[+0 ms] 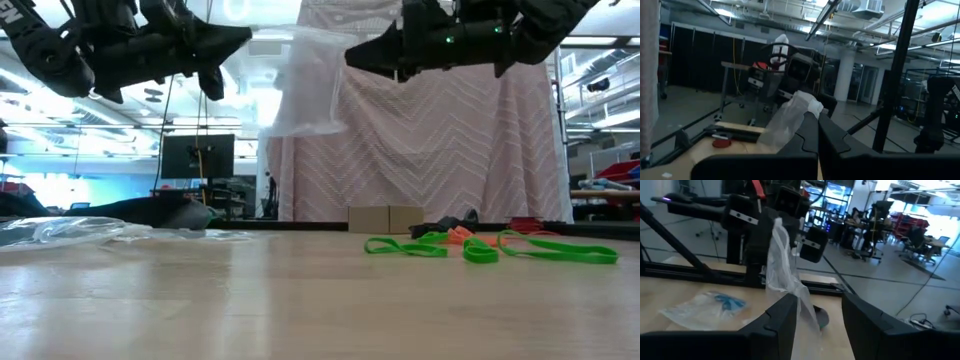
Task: Sort rubber bands
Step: Open the transparent zip bag
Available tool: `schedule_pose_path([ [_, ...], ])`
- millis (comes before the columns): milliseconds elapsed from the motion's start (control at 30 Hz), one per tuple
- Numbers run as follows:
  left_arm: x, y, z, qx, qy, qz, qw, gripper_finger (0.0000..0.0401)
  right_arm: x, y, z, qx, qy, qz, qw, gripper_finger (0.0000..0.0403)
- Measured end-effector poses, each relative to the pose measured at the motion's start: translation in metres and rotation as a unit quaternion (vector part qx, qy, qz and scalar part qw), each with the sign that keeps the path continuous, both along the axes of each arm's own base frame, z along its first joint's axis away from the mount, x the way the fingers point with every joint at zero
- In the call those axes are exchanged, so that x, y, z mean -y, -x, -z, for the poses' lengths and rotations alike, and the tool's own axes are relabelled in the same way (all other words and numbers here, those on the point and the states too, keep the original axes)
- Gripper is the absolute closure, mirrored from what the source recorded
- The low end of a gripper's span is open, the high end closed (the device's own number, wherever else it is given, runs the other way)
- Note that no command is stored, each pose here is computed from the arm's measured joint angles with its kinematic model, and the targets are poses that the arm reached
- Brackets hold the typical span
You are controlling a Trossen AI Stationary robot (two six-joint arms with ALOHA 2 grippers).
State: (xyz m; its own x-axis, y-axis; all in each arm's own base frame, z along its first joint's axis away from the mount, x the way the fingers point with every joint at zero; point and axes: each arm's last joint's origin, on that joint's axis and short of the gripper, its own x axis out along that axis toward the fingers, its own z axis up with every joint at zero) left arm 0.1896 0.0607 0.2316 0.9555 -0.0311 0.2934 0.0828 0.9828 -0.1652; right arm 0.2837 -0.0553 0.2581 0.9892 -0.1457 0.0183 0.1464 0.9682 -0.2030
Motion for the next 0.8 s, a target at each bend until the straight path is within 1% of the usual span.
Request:
schedule_pose_path([
  [100, -0.0003, 0.0, 0.0001, 0.0, 0.0, -0.002, 1.0, 0.04, -0.0021, -0.0003, 0.0004, 0.0, -0.012, -0.011, 1.0, 0.0258],
  [300, -0.0005, 0.0001, 0.0001, 0.0, -0.01, -0.006, 1.0, 0.04, -0.0075, -0.001, 0.001, -0.004, -0.019, -0.028, 0.999, 0.026],
  [433, -0.0026, 0.0004, 0.0013, -0.006, -0.01, -0.011, 1.0, 0.04, -0.0093, -0.0005, 0.0031, -0.02, -0.025, -0.044, 0.999, 0.0252],
  [600, -0.006, -0.0003, 0.0078, -0.039, -0.008, -0.019, 0.999, 0.04, -0.0095, 0.0006, 0.0025, -0.022, -0.027, -0.045, 0.998, 0.0239],
  [800, -0.0063, -0.0003, 0.0082, -0.041, -0.022, -0.024, 0.999, 0.04, -0.0094, 0.0016, 0.002, -0.024, -0.039, -0.045, 0.998, 0.0227],
])
